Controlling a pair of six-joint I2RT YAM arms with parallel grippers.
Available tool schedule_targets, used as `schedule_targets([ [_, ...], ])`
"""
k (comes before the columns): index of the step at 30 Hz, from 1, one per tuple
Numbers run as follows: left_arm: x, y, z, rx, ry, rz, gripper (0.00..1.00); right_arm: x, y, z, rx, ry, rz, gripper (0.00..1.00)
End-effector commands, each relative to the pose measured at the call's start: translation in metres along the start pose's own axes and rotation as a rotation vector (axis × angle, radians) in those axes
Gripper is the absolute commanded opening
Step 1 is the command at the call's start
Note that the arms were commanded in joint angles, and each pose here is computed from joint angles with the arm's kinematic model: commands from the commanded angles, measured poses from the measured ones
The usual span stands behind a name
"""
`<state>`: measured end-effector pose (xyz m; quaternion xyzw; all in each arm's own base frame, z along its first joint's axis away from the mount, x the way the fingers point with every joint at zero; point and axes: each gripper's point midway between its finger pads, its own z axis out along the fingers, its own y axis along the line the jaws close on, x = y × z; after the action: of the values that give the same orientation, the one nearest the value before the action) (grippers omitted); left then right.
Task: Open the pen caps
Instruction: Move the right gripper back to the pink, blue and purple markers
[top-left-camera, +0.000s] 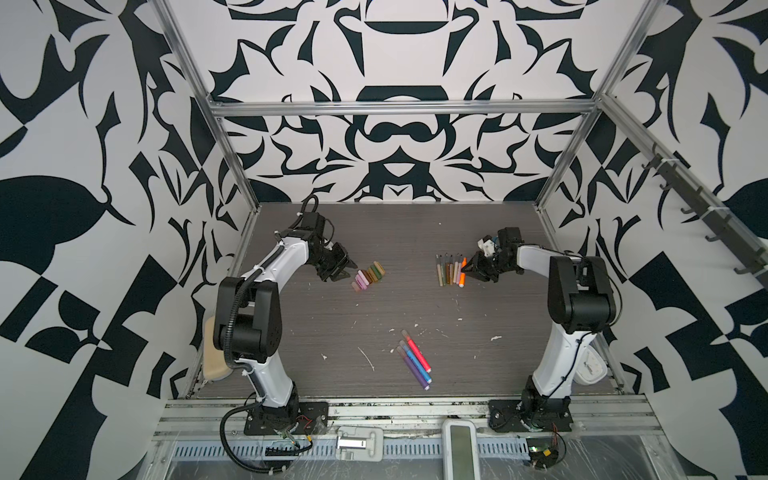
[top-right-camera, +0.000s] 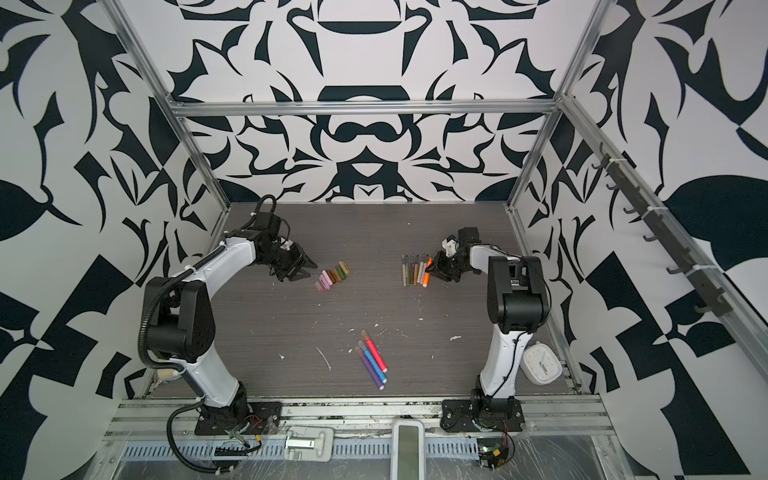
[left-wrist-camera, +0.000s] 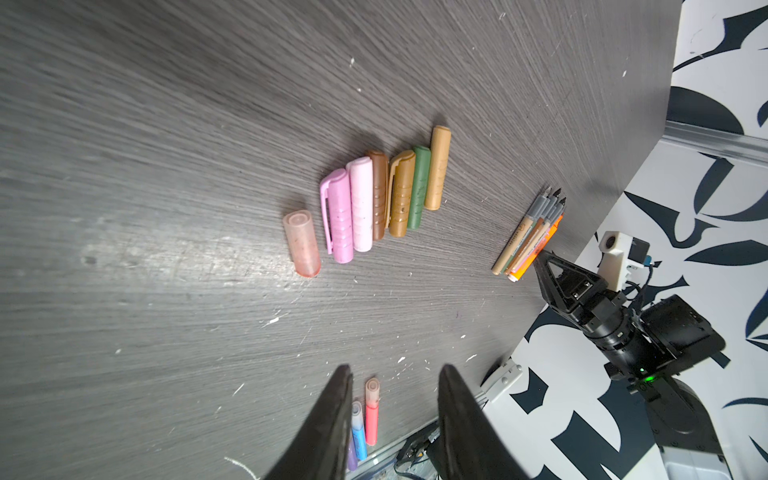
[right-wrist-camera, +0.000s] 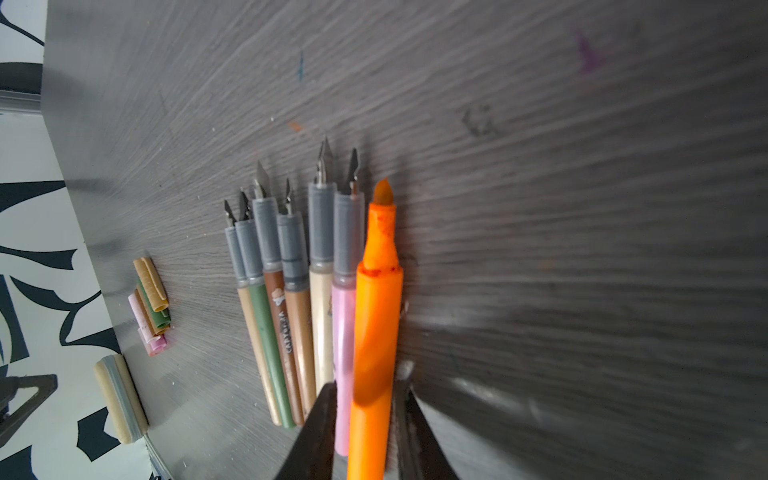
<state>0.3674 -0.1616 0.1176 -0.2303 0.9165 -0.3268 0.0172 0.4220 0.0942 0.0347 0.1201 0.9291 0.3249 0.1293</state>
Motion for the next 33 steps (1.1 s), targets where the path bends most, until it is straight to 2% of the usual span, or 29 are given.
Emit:
schedule_targets([
  [1, 0.007, -0.001, -0.008, 0.010, 0.007, 0.003, 0.37, -0.016, 0.017, -0.015, -0.019, -0.042, -0.042, 0.29],
  [7, 0.006, -0.003, -0.009, 0.017, -0.006, 0.010, 0.38, -0.017, 0.026, -0.041, 0.041, -0.102, -0.084, 0.32],
  [10, 0.005, -0.002, -0.009, 0.022, -0.023, 0.008, 0.37, 0.006, 0.041, -0.049, 0.101, -0.075, -0.169, 0.32],
  [13, 0.003, -0.001, -0.008, 0.026, -0.040, 0.001, 0.37, 0.061, 0.075, -0.038, 0.147, 0.019, -0.341, 0.32],
  [17, -0.002, -0.003, -0.009, 0.028, -0.064, -0.005, 0.37, 0.171, 0.124, -0.011, 0.172, 0.177, -0.624, 0.32],
  [19, -0.004, -0.004, -0.010, 0.028, -0.072, -0.002, 0.37, 0.208, 0.132, -0.006, 0.194, 0.199, -0.694, 0.32],
  [22, -0.006, -0.005, -0.009, 0.025, -0.075, -0.001, 0.37, 0.243, 0.133, -0.004, 0.175, 0.208, -0.688, 0.32],
  [27, -0.006, -0.001, -0.004, 0.013, -0.067, -0.011, 0.37, 0.284, 0.111, -0.001, 0.222, 0.268, -0.710, 0.31],
  [33, -0.005, -0.004, -0.001, 0.012, -0.059, -0.007, 0.37, 0.302, 0.097, -0.001, 0.253, 0.292, -0.713, 0.31],
])
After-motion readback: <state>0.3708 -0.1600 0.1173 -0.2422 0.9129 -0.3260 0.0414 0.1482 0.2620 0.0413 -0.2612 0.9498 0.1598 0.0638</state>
